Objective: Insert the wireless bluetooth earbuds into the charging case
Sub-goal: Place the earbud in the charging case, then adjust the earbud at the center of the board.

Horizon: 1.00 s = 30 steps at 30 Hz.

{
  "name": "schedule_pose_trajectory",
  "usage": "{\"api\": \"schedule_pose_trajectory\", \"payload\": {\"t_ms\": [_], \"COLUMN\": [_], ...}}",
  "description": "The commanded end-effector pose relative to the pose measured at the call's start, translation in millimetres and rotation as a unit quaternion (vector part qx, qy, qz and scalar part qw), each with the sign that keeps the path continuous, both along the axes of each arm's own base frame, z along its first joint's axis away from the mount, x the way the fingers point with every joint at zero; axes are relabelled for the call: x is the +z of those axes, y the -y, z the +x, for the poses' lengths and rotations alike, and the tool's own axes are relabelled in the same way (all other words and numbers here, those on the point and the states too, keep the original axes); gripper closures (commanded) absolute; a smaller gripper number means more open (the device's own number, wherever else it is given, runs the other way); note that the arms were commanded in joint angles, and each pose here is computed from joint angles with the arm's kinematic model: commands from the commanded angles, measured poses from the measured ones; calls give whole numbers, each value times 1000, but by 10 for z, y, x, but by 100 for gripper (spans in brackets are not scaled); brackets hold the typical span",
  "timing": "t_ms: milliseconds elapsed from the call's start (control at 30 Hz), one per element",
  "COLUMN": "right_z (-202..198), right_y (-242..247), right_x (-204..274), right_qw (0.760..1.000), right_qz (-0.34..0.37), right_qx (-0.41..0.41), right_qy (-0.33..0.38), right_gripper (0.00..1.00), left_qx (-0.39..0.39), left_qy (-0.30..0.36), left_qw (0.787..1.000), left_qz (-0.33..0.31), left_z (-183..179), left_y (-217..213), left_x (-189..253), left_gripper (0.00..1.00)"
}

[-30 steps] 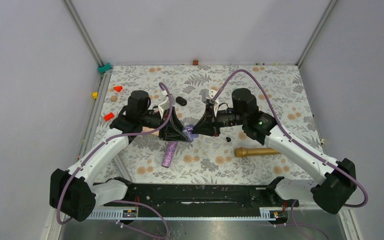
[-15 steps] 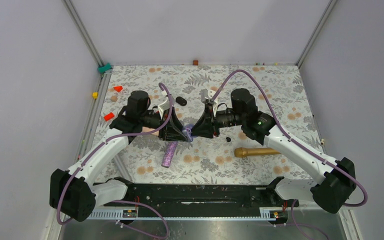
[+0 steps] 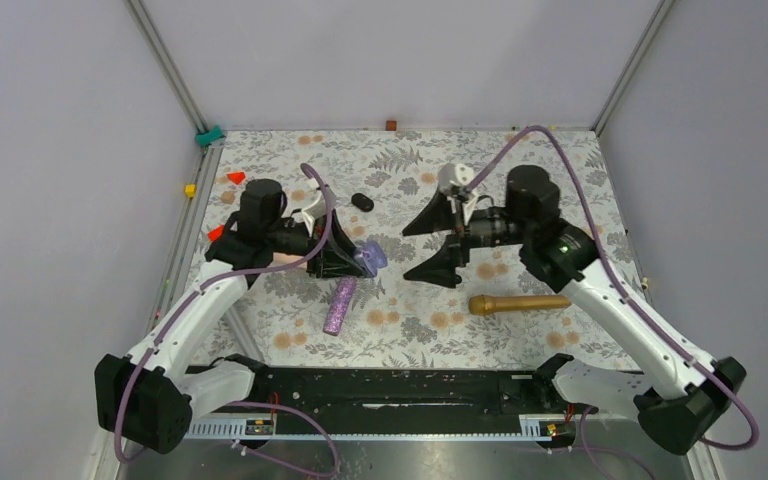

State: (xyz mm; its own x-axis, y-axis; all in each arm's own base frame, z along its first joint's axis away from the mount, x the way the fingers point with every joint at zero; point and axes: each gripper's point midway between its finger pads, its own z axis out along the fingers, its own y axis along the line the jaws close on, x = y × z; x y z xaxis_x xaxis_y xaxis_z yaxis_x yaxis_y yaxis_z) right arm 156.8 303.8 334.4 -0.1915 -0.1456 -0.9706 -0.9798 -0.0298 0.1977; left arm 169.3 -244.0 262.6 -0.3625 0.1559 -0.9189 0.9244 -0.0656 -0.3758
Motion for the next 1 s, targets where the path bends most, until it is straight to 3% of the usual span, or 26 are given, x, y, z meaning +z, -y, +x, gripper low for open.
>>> {"api": "schedule_pose_trajectory", "payload": {"t_ms": [0, 133, 267, 433, 567, 733, 967], "right_z": [182, 672, 1177, 1522, 1672, 1557, 1508], "right_y": [211, 224, 103, -64, -117, -279, -606], "right_x": [324, 53, -521, -1405, -1964, -2528, -2878], "right_qw": [997, 988, 971, 930, 892, 878, 868], "right_qz": [43, 36, -29, -115, -167, -255, -342], "right_qx": [-58, -149, -218, -256, -291, -275, -240], "right_qy": [24, 0, -94, -237, -303, -297, -269], "right_gripper": [1, 1, 4, 16, 24, 27, 33], "left_qx": [23, 62, 97, 135, 157, 156, 163], "left_qy": [69, 96, 121, 118, 115, 127, 138], "left_qw": [997, 993, 987, 982, 979, 977, 975], "left_qz": [-21, -1, 34, 61, 66, 65, 66], "left_z": [114, 190, 220, 245, 273, 222, 180], "left_y": [-165, -373, -596, -829, -937, -943, -978], "left_x": [326, 357, 291, 63, -47, -81, -146], "left_gripper": [100, 100, 100, 100, 100, 100, 100]}}
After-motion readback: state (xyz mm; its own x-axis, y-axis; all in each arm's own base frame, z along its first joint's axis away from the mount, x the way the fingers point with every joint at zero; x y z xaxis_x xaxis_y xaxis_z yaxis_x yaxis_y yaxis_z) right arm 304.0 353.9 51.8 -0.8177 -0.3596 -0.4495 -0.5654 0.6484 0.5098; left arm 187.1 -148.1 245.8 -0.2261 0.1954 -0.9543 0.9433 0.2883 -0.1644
